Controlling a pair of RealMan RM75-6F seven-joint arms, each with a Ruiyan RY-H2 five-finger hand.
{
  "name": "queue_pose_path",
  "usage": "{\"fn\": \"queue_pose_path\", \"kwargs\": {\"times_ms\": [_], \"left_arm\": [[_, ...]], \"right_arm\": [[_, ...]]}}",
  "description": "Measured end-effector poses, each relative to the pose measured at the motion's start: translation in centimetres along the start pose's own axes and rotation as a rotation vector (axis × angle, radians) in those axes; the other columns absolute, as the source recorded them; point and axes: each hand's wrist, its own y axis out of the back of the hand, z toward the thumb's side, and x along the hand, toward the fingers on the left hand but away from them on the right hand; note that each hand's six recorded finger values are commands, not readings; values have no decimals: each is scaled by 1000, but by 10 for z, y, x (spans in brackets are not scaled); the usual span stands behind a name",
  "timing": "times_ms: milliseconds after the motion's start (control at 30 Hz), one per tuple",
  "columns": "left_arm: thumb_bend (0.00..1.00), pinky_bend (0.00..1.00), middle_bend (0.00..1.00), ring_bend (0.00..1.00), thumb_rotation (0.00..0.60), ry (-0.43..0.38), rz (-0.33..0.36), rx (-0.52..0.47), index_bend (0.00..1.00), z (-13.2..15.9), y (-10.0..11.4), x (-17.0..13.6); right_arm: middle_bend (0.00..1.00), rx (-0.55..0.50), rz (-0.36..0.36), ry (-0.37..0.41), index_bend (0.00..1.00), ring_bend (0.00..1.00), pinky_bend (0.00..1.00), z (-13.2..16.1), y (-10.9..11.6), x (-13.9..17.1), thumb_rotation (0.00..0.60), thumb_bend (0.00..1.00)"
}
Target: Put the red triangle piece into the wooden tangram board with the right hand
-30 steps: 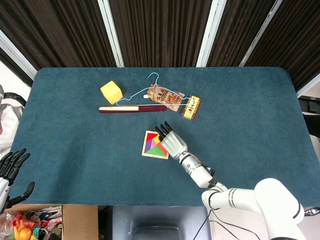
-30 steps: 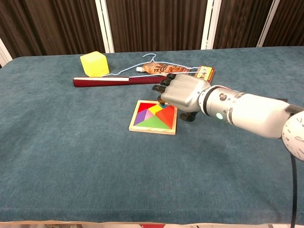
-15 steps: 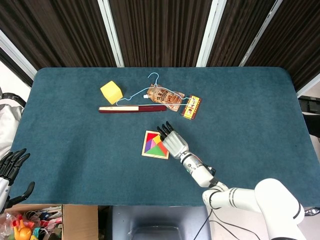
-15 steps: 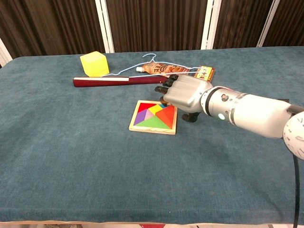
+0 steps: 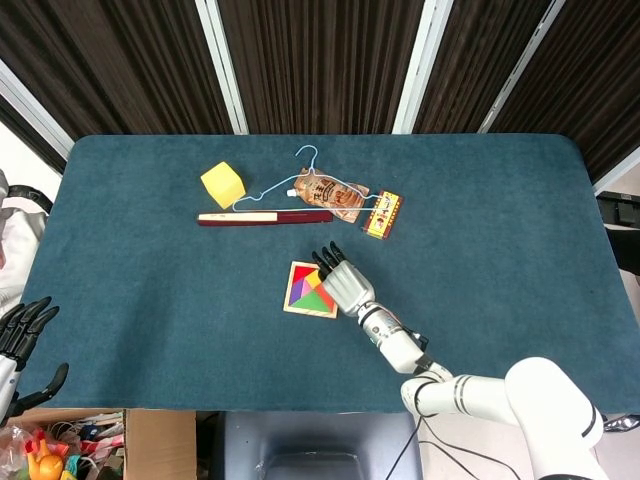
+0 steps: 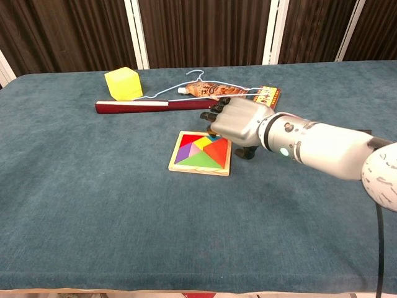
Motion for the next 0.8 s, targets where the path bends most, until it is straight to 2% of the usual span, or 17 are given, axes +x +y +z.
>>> {"fn": "queue_pose_path", "kwargs": {"times_ms": [567, 800], "left_arm": [[441, 23, 0, 0, 600, -1, -2, 4, 0, 1, -1, 0], [440, 23, 0, 0, 600, -3, -2, 3, 0, 1, -1, 0]], "right_arm": [[0, -11, -41, 10, 329, 0, 0, -5, 7, 13, 600, 529], [0, -7, -35, 32, 328, 0, 0, -1, 4, 18, 600, 530]]}}
